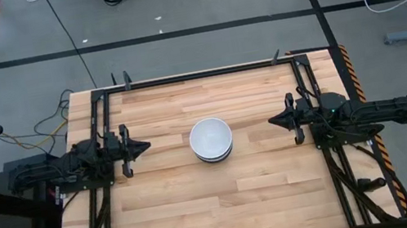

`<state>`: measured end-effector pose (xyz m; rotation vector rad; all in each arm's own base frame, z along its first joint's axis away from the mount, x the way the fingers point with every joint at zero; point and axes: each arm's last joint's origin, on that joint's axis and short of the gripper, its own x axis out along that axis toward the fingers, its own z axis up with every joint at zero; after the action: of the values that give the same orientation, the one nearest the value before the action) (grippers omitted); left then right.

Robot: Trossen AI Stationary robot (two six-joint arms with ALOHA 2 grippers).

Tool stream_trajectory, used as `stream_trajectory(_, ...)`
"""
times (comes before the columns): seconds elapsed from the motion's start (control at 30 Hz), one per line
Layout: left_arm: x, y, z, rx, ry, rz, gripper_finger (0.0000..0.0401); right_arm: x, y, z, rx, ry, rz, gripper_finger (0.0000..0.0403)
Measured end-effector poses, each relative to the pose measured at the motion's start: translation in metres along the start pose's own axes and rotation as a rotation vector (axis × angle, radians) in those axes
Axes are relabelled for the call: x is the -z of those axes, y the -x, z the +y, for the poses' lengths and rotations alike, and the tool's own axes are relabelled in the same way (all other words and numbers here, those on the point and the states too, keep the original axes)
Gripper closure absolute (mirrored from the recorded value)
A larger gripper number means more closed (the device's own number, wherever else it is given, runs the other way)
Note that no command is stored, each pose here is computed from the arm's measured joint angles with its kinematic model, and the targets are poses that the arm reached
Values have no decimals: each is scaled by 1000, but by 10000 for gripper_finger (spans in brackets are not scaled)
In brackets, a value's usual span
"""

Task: Nest bowls inside each other
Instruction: Return to Home Position

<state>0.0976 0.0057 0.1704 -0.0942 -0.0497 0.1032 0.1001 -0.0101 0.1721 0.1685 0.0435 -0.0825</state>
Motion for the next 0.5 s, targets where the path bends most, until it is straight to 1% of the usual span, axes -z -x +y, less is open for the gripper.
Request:
stream_trajectory(0.27,0,0,0,0,0,0,361,0,0,0,0,0,0,389)
stream_trajectory(0.5,0,0,0,0,0,0,369,0,0,0,0,0,0,389)
